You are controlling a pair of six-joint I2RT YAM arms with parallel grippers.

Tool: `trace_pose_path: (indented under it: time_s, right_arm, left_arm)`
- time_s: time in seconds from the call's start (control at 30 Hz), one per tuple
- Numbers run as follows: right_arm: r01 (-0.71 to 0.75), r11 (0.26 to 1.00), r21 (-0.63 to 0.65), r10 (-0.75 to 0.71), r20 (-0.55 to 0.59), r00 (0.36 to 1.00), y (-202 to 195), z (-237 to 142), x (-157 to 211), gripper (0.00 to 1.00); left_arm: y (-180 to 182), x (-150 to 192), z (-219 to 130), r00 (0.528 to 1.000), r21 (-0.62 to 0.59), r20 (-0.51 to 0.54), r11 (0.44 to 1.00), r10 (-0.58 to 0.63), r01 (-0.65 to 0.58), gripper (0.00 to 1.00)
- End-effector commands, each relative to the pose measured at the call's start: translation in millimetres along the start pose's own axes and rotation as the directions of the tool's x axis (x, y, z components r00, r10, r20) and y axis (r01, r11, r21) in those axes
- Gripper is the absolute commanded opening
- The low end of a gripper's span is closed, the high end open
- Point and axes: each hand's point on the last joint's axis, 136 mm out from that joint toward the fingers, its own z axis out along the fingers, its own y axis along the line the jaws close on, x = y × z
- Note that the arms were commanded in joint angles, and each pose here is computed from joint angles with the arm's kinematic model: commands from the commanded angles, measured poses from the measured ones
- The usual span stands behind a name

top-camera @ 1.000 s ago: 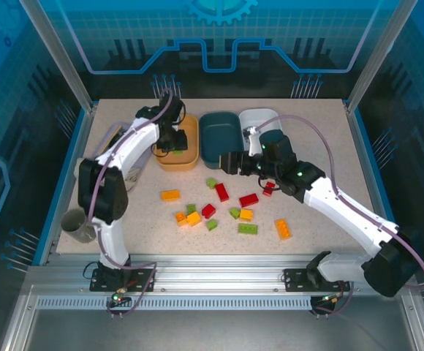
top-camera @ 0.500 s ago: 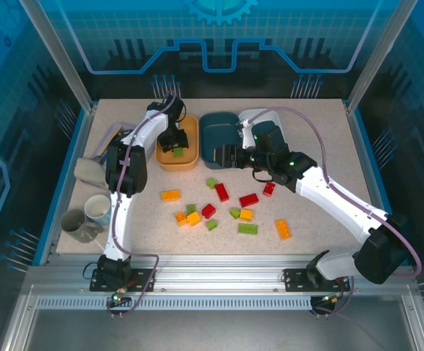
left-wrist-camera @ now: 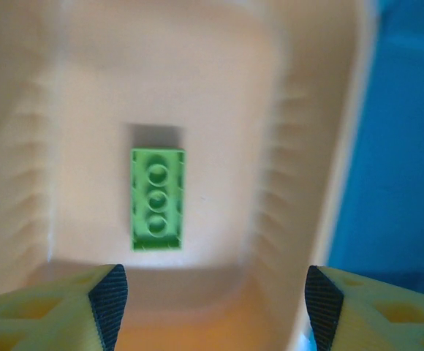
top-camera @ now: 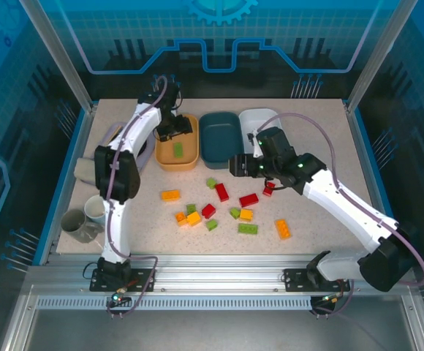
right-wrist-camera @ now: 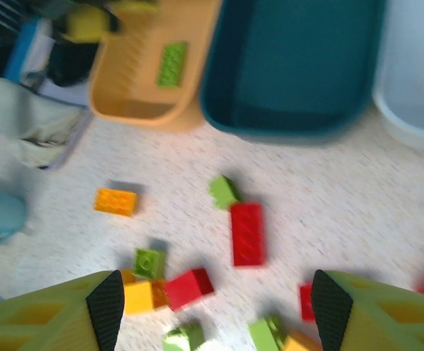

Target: Sort the legos into containers by color

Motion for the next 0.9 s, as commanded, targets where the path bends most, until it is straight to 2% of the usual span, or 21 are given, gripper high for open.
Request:
trace_pose_path:
  time_s: [0.0,0.07,0.2,0.27,0.37,0.47,0.6,0.87]
  right_arm:
    - [-0.074,0.97,0.233,0.107,-0.131,0.986,-48,-33,39,0.71]
    - [-0.125,0.935,0.332,0.205,-0.218,0.954,-70,-42,71,0.71]
    - [-0.198,0.864,0.463,0.39,-0.365,0.845,-103,-48,139,0.73]
    - [-0.223,0.847,0.483,0.442,-0.405,0.8,-110,-43,161,0.76]
    - [-0.204,0.828,0.522,0.47,-0.448,0.76,-118,-34,183,0.78]
    - [-0.183,0.814,0.551,0.486,-0.476,0.733,-125,-21,198,0.79]
    - [-0.18,0.796,0.578,0.51,-0.481,0.713,-139,-5,209,0.8]
    - [-0.221,0.792,0.569,0.544,-0.494,0.678,-155,21,210,0.77]
  left_arm:
    - [-42,18,-63,0.997,0.161,0.073,0.987,-0.005,-0.007,0.72]
    - [-52,40,-79,0.997,0.219,0.083,0.976,0.0,-0.018,0.76]
    - [-66,99,-105,0.997,0.354,0.079,0.935,0.012,-0.04,0.88]
    - [-68,133,-112,0.997,0.396,0.063,0.916,0.044,-0.066,0.91]
    - [-68,183,-117,0.993,0.421,0.029,0.9,0.114,-0.116,0.92]
    - [-56,215,-119,0.992,0.424,-0.003,0.898,0.128,-0.115,0.92]
    - [-43,232,-122,0.993,0.433,-0.017,0.896,0.116,-0.097,0.92]
    - [-36,238,-137,0.994,0.453,0.005,0.886,0.109,-0.099,0.92]
